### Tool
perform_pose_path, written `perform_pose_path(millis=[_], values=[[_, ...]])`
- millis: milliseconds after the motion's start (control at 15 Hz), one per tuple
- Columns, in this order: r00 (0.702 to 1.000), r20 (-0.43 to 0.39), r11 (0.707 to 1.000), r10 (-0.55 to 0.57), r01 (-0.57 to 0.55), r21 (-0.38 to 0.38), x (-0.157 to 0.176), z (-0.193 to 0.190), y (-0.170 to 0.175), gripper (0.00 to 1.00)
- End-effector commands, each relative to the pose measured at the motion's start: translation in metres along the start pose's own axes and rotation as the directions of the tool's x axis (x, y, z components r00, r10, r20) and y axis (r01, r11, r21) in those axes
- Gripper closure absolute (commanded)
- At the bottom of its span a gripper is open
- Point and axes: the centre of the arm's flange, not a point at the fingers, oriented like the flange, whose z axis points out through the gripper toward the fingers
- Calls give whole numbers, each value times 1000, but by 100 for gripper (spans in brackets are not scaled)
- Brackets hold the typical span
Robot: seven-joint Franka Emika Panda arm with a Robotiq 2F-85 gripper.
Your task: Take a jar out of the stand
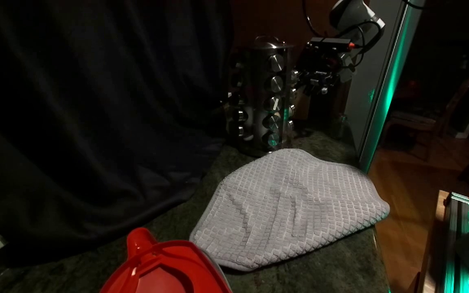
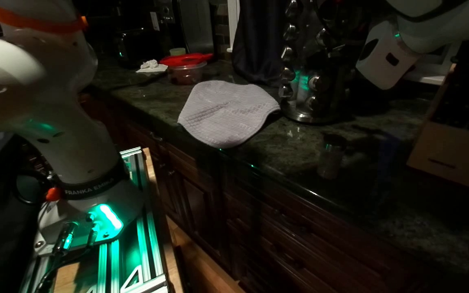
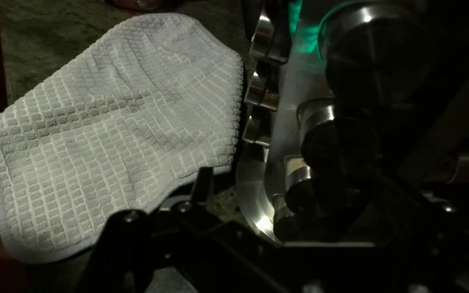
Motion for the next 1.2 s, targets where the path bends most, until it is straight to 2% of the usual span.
perform_pose_path(millis=[0,467,1133], values=[[998,57,1000,26,-27,11,1,2,-7,0],[994,103,998,46,-49,26,2,10,-12,0],[989,132,997,72,-74,10,2,18,-13,0]])
